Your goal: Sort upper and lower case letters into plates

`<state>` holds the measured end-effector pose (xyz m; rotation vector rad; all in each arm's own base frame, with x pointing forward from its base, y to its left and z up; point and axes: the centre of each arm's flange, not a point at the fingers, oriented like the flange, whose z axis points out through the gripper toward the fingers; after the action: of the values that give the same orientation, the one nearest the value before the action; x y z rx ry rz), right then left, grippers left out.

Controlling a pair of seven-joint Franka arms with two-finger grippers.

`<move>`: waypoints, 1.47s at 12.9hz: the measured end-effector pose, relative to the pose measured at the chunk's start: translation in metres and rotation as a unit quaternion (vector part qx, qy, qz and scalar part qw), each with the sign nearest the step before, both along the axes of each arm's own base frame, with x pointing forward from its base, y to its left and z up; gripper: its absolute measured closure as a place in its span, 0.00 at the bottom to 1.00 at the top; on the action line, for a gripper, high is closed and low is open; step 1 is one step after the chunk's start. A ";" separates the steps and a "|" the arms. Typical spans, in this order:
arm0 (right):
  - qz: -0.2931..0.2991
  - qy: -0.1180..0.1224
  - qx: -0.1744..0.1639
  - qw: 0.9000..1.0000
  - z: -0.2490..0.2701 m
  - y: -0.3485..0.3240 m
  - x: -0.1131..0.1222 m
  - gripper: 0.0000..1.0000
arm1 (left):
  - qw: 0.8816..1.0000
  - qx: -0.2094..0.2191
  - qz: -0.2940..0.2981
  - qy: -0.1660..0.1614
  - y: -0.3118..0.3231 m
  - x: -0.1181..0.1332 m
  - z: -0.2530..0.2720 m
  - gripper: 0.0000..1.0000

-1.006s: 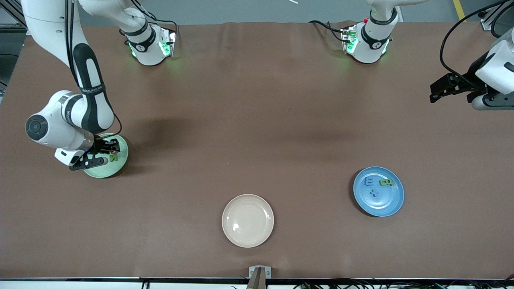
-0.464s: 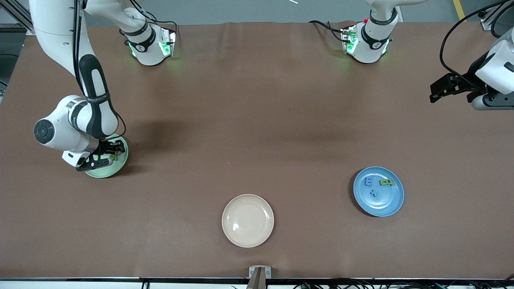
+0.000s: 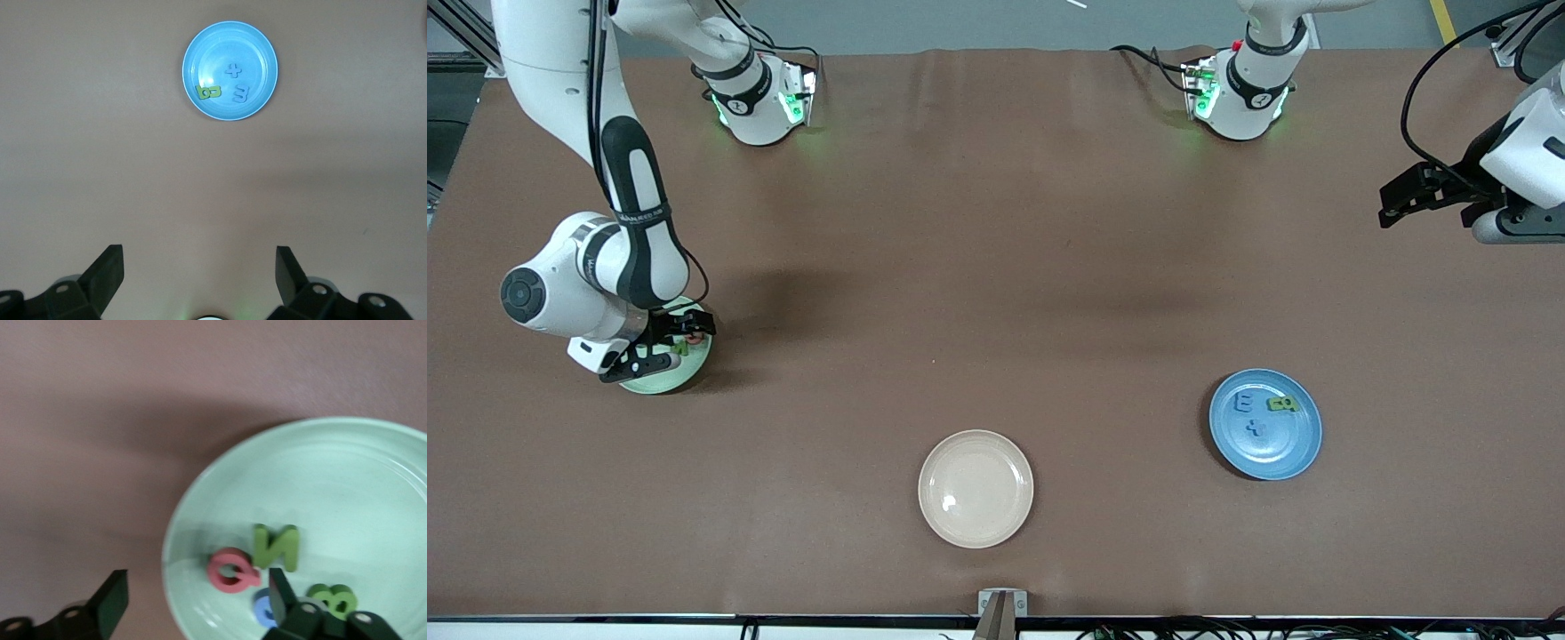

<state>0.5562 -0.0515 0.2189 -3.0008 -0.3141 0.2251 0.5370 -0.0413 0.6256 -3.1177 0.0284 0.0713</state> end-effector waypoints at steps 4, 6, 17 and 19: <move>-0.018 0.009 0.003 1.000 0.072 0.069 0.003 0.00 | 1.000 0.000 0.000 0.000 0.000 0.000 0.000 0.00; -0.023 0.017 -0.012 1.000 0.115 0.088 -0.001 0.00 | 1.000 0.000 0.000 0.000 0.000 0.000 0.000 0.00; -0.038 -0.014 -0.038 0.998 0.407 0.108 0.000 0.00 | 1.000 0.000 0.000 -0.001 0.000 0.000 0.001 0.00; -0.041 -0.020 -0.040 0.998 0.412 0.108 0.001 0.00 | 1.000 0.000 0.000 -0.001 0.000 0.000 0.001 0.00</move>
<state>0.5573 0.0564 0.6310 -3.0920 -0.1902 0.1739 0.5370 -0.0417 0.6270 -3.1180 0.0294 0.0667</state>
